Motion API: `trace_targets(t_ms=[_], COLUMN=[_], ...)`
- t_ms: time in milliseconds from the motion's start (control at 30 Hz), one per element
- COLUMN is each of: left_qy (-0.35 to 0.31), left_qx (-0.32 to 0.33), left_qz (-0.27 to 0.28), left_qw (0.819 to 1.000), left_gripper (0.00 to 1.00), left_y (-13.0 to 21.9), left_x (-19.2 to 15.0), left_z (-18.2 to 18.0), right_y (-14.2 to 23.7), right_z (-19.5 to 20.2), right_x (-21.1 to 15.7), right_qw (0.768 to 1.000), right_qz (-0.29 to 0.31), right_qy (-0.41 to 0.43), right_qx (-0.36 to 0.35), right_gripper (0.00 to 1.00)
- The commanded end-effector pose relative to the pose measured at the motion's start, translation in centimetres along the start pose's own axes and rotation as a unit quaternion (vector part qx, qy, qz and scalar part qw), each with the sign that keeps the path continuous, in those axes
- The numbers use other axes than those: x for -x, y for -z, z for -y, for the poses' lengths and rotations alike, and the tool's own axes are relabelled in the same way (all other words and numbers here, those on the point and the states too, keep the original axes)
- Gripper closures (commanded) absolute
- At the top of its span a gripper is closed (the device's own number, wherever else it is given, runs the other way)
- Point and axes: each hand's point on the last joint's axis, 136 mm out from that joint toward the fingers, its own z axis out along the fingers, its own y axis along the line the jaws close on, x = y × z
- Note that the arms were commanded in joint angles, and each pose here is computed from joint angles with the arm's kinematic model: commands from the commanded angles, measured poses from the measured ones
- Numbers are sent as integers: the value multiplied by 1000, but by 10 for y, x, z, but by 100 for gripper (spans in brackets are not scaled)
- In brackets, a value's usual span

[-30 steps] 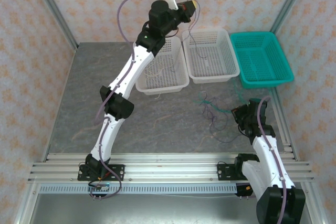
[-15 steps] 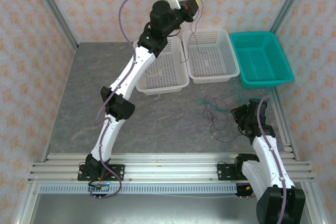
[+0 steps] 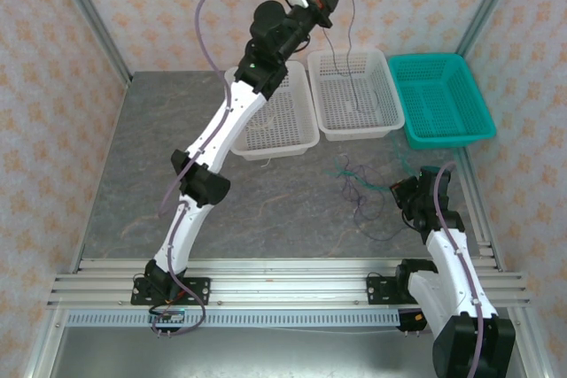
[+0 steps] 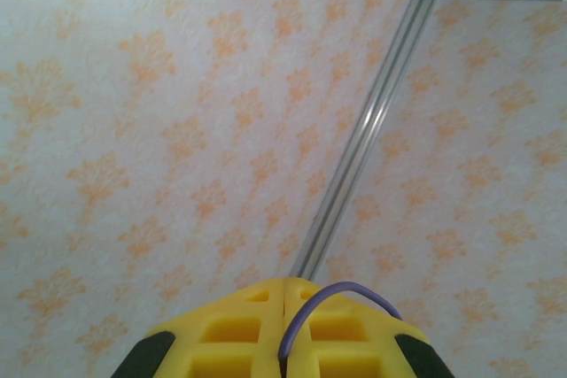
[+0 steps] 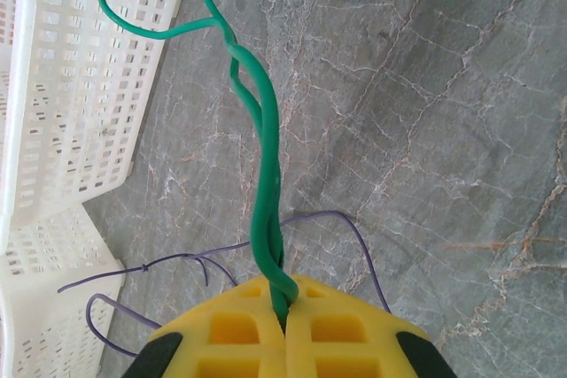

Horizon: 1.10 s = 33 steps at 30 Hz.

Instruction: Untangle the cables

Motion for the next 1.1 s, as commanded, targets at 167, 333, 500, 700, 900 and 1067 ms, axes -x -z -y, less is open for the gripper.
trace_targets(t_ms=[167, 333, 500, 700, 900, 1067], left_qy=[-24, -9, -1, -9, -13, 3], left_qx=[76, 84, 102, 97, 104, 53], left_qz=[-93, -126, -155, -160, -142, -143], left_qw=[993, 988, 983, 982, 984, 988], left_gripper=[100, 100, 81, 19, 13, 14], left_y=[-13, -12, -8, -6, 5, 25], left_x=[-126, -168, -207, -188, -104, -58], left_z=[-80, -96, -110, -93, -50, 0], right_y=[6, 6, 7, 13, 21, 20], right_z=[-7, -6, -9, -10, -23, -17], right_x=[-2, -2, -2, -2, -4, -29], right_qw=[1000, 1000, 1000, 1000, 998, 992], right_qz=[-4, -3, -6, -7, -17, -64], right_qy=[8, 5, 1, 15, 54, 108], right_qx=[12, 11, 16, 14, 32, 29], right_gripper=[97, 97, 97, 97, 90, 95])
